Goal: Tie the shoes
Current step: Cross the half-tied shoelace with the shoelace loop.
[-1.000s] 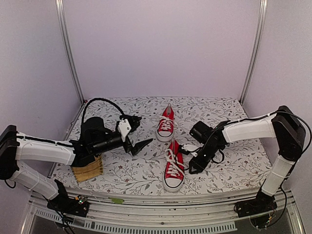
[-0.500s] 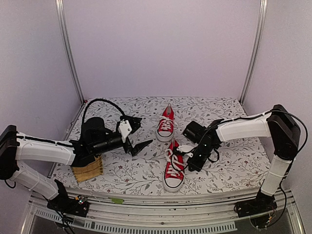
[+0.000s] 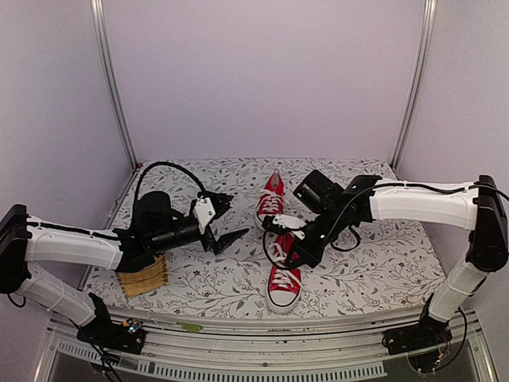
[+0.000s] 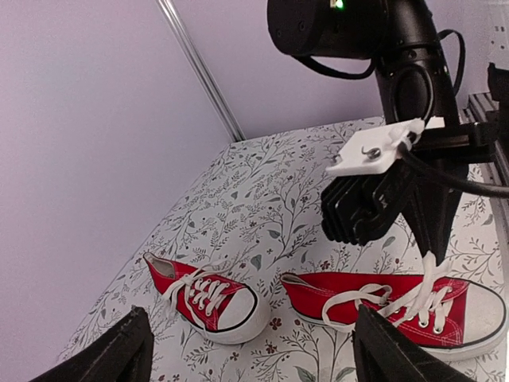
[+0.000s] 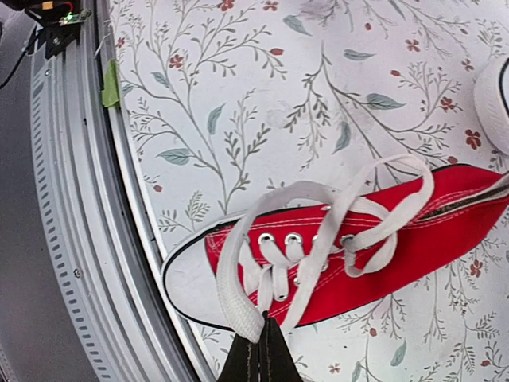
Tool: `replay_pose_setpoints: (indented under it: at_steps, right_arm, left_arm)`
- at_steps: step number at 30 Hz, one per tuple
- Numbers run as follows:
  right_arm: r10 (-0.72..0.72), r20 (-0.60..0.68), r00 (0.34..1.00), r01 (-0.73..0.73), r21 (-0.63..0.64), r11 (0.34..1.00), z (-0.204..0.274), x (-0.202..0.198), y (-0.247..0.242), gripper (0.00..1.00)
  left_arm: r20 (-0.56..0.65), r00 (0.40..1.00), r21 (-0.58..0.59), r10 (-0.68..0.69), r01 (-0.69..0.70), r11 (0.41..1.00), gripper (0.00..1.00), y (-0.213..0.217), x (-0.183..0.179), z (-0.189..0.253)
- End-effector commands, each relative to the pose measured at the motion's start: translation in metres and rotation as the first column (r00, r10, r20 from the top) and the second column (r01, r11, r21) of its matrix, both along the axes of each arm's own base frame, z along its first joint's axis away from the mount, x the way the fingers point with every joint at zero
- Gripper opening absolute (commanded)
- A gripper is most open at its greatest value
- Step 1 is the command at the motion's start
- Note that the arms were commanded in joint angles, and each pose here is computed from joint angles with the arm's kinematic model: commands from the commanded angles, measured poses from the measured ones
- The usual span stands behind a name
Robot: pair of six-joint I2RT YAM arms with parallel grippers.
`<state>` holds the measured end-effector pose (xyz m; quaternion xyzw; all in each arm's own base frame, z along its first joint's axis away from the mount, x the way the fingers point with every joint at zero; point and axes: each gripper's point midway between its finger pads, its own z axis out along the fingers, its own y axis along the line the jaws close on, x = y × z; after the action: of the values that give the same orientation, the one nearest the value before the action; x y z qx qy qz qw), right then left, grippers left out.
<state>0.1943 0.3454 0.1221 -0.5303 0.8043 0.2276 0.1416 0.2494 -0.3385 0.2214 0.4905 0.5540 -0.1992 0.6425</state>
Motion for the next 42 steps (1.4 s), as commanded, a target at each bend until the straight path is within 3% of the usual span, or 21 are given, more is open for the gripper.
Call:
replay_pose_setpoints:
  at_steps: [1,5,10,15,21,26,31,36,38,42]
  right_arm:
    - [0.05,-0.032,0.998,-0.047,0.087,0.995,0.025,-0.021,0.003,0.01]
    - [0.002,-0.032,0.999,0.001,0.101,0.995,0.028,-0.027,-0.008,0.01]
    - [-0.015,-0.066,0.998,0.023,0.119,0.993,0.014,-0.031,-0.009,0.01]
    - [-0.049,-0.089,0.995,0.06,0.129,0.99,0.004,-0.023,-0.017,0.01]
    - [-0.082,-0.108,0.991,0.097,0.139,0.986,-0.004,-0.02,-0.026,0.01]
    - [-0.098,-0.125,0.987,0.115,0.136,0.984,-0.01,-0.019,-0.031,0.01]
    - [-0.114,-0.129,0.985,0.13,0.132,0.983,-0.013,-0.016,-0.036,0.01]
    - [-0.133,-0.131,0.982,0.149,0.125,0.981,-0.015,-0.013,-0.041,0.01]
    - [-0.148,-0.129,0.981,0.164,0.121,0.979,-0.016,-0.01,-0.044,0.01]
    - [-0.197,-0.144,0.97,0.213,0.107,0.971,-0.019,-0.003,-0.051,0.01]
  left_arm:
    - [-0.013,0.999,0.014,-0.035,0.035,0.999,0.84,-0.006,-0.004,-0.002]
    - [-0.046,0.993,0.08,-0.111,0.115,0.99,0.74,-0.013,-0.013,-0.025]
    - [-0.085,0.97,0.306,-0.228,0.243,0.92,0.68,-0.024,0.0,-0.087]
    - [0.062,0.93,0.49,-0.362,0.287,0.823,0.83,-0.054,0.024,-0.131]
    - [0.029,0.892,0.528,-0.452,0.37,0.765,0.85,-0.079,0.032,-0.158]
    - [-0.05,0.866,0.554,-0.498,0.439,0.707,0.8,-0.084,0.027,-0.182]
    - [-0.067,0.844,0.52,-0.531,0.484,0.704,0.6,-0.086,0.017,-0.174]
    - [-0.085,0.852,0.531,-0.517,0.478,0.7,0.21,-0.08,0.014,-0.171]
    - [-0.061,0.865,0.518,-0.497,0.453,0.725,0.0,-0.079,0.015,-0.156]
    - [-0.024,0.889,0.492,-0.457,0.408,0.769,0.0,-0.078,0.013,-0.142]
